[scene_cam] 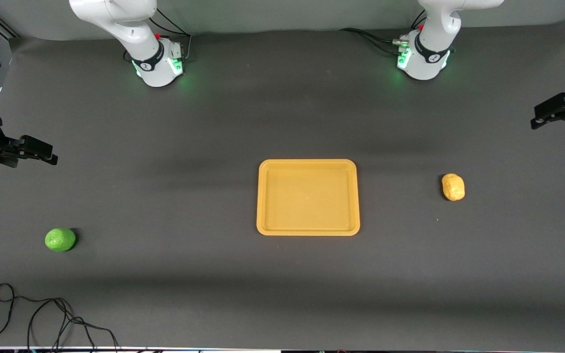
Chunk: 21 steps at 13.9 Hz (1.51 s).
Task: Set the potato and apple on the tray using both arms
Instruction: 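Lower the left gripper onto the yellow potato and grasp it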
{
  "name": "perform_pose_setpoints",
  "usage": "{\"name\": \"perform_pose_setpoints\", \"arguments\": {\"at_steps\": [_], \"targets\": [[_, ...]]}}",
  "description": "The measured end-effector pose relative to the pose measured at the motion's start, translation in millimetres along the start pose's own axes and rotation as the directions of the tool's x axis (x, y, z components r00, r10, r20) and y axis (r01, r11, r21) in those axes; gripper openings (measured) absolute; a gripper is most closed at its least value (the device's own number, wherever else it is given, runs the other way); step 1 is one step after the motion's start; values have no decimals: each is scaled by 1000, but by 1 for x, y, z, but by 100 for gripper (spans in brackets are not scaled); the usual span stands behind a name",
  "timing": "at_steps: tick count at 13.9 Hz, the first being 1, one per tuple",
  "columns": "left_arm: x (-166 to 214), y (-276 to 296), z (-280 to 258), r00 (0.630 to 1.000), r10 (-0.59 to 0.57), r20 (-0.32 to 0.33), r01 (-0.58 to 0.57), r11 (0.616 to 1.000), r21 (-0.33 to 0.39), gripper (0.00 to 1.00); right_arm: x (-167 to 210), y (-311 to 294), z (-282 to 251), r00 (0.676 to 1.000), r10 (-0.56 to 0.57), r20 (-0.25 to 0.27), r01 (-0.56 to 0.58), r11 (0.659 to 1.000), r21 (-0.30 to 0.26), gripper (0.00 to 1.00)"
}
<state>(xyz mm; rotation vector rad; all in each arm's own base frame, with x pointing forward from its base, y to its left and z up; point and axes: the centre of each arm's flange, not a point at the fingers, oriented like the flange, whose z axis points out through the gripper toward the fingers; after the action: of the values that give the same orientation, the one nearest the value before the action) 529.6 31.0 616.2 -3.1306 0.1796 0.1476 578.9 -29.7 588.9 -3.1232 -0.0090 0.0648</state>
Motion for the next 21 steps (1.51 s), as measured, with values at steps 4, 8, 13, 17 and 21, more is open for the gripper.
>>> {"name": "perform_pose_setpoints", "arguments": {"at_steps": [4,8,13,17,21], "targets": [[2,16,0,1000,26,6,-26,1000,14,100,0,0,0,1000,9,0,-9,1000,0,100],[9,16,19,1000,28,1,-28,999,16,100,0,0,0,1000,11,0,-11,1000,0,100],[33,14,161,997,32,74,-33,999,7,99,1,0,1,1000,12,3,-12,1000,0,100],[60,16,269,993,4,119,2,999,-51,100,5,1,5,1000,13,7,-13,1000,-1,100],[54,14,358,993,-16,119,22,999,-46,99,9,2,11,1000,15,16,-15,1000,-1,100]]}}
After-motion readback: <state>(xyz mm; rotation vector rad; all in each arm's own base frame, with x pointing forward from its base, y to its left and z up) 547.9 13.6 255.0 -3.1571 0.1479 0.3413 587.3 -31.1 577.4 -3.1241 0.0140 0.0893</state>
